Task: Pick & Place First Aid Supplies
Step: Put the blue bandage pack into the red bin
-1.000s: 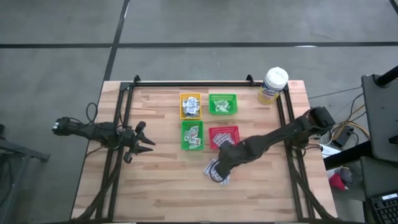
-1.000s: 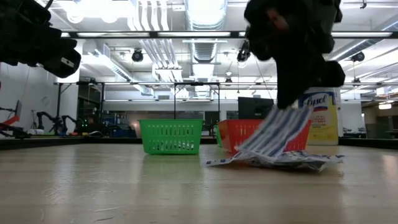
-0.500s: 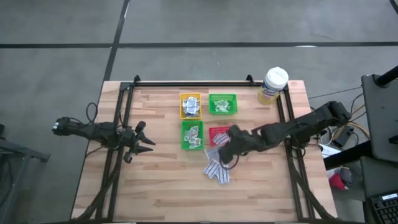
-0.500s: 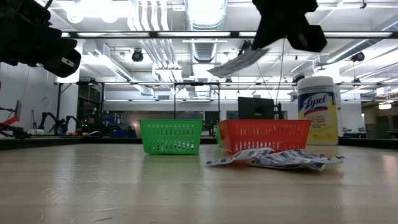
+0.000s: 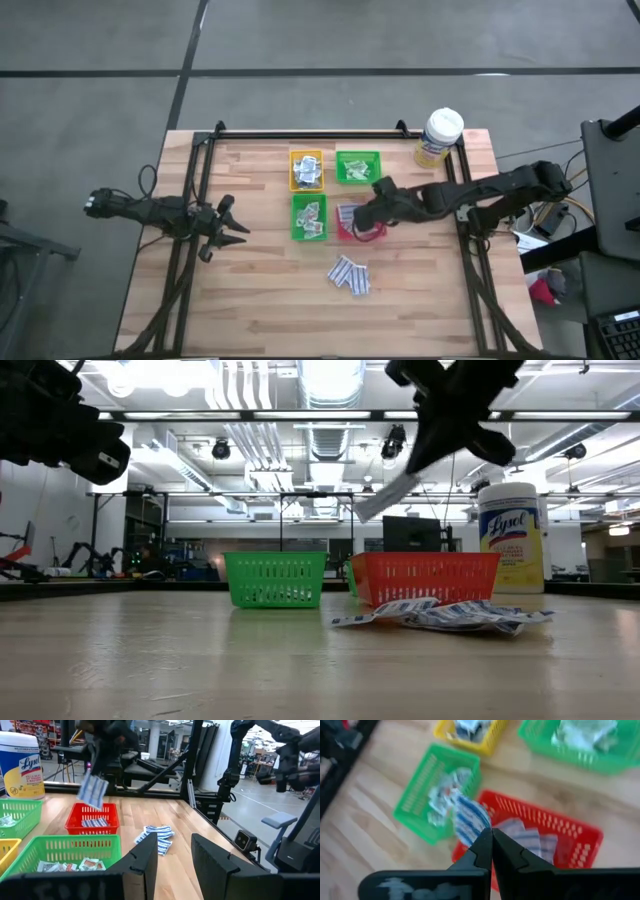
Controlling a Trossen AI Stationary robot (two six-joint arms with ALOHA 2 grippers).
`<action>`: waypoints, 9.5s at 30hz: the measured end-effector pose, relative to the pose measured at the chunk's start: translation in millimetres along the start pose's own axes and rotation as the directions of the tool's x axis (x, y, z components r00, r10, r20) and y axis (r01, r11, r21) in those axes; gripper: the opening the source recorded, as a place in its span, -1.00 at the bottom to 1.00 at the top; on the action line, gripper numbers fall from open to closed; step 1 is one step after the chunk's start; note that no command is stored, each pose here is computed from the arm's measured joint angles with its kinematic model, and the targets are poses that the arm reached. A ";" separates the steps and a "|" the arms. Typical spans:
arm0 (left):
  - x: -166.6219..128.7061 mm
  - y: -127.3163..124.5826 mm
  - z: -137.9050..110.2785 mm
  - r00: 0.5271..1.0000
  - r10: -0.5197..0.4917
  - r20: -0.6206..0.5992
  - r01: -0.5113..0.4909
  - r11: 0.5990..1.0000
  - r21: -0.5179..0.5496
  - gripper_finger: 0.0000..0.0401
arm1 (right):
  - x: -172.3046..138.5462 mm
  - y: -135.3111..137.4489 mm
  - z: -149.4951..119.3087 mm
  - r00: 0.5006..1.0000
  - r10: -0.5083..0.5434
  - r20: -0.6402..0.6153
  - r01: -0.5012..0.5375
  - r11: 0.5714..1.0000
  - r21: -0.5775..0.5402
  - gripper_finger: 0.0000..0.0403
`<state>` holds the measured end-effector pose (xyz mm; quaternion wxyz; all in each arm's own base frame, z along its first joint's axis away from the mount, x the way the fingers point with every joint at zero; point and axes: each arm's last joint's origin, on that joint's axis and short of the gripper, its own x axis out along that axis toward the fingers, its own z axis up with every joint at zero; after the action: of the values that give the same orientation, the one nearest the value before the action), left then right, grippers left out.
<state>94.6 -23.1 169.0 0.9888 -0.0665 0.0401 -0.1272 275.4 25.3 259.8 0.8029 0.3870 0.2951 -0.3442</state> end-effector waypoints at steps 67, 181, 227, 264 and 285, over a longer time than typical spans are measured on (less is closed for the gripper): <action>0.0 0.0 0.0 1.000 0.000 0.000 0.000 1.000 0.007 -0.43 | 49.9 -20.5 -19.3 0.995 -0.084 -0.059 0.080 0.994 -0.078 -0.47; -0.1 -0.1 -1.1 1.000 -0.007 -0.014 0.007 1.000 0.008 -0.43 | 96.5 43.5 -116.8 0.755 -0.339 -0.561 -0.083 0.799 -0.595 -0.54; 0.0 0.0 -1.2 1.000 -0.006 -0.015 0.006 1.000 0.016 -0.43 | 38.0 51.5 -81.1 0.755 -0.169 -0.634 -0.206 0.857 -0.473 -0.96; 0.0 -0.1 -1.3 1.000 -0.006 -0.015 0.007 1.000 0.027 -0.43 | 46.0 8.5 11.1 0.881 -0.321 -0.346 0.423 0.863 0.277 -0.96; 0.2 0.0 -1.5 1.000 -0.006 -0.018 0.006 1.000 0.027 -0.43 | 73.6 -3.4 2.5 0.833 -0.413 -0.367 0.513 0.826 0.233 -0.96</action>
<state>94.6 -23.4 167.5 0.9888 -0.0519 0.0470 -0.1314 316.7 -2.3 205.2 0.5650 0.4761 0.4394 -0.5109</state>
